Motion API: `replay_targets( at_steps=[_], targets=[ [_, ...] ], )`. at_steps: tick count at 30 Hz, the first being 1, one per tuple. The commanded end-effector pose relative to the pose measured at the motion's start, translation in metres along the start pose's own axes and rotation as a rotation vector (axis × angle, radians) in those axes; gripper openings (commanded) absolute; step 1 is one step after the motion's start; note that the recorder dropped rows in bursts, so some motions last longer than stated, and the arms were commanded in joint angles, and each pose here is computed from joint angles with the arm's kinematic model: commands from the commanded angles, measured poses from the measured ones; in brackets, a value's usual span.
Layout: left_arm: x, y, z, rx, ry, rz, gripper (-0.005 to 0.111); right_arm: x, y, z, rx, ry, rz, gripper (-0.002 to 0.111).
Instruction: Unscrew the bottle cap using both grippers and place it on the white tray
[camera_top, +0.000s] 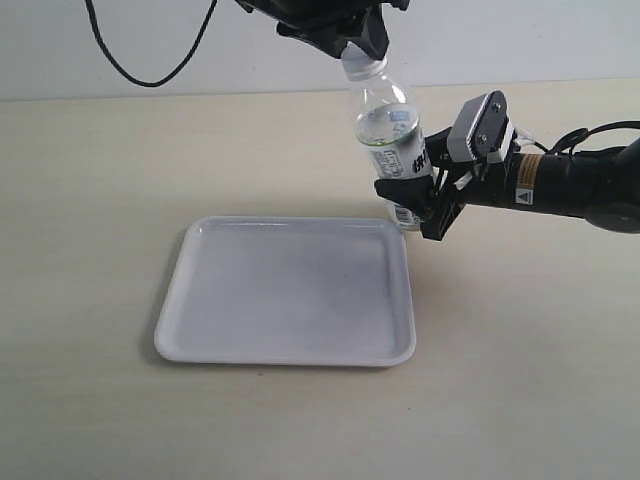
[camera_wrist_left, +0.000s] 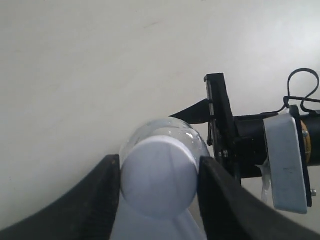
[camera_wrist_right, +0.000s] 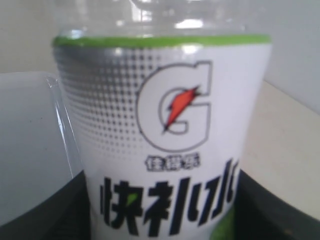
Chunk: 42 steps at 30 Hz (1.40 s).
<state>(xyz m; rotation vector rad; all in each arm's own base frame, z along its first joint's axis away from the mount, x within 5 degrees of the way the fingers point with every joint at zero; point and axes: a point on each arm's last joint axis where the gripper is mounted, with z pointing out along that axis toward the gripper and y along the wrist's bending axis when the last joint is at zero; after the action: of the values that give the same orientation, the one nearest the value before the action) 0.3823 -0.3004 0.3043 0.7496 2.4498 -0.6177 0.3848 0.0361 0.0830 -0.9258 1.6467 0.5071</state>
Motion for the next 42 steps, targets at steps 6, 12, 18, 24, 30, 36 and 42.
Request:
replay_targets(
  at_steps=[6, 12, 18, 24, 30, 36, 42],
  targets=[
    [0.001, -0.011, 0.001, -0.059, -0.003, -0.151, 0.000, -0.008, 0.000, 0.000, -0.006, -0.074, 0.002, 0.000],
    [0.002, -0.009, 0.001, -0.081, 0.000, -0.331, 0.000, -0.008, 0.000, 0.000, -0.006, -0.074, 0.002, 0.000],
    [0.005, -0.009, 0.001, -0.089, 0.025, -0.441, 0.000, -0.008, 0.000, 0.000, -0.006, -0.074, 0.002, 0.000],
    [0.009, -0.010, 0.001, -0.097, 0.064, -0.542, 0.000, -0.008, 0.000, 0.000, -0.006, -0.074, 0.002, 0.000],
    [0.013, -0.011, 0.000, -0.106, 0.100, -0.623, 0.000, -0.009, 0.000, 0.000, -0.007, -0.076, 0.002, 0.000],
    [0.014, -0.012, 0.000, -0.108, 0.110, -0.667, 0.000, -0.009, 0.000, 0.000, -0.007, -0.076, 0.002, 0.000],
    [0.014, -0.012, 0.000, -0.103, 0.108, -0.663, 0.005, -0.009, 0.000, 0.000, -0.007, -0.078, 0.002, 0.000]
  ],
)
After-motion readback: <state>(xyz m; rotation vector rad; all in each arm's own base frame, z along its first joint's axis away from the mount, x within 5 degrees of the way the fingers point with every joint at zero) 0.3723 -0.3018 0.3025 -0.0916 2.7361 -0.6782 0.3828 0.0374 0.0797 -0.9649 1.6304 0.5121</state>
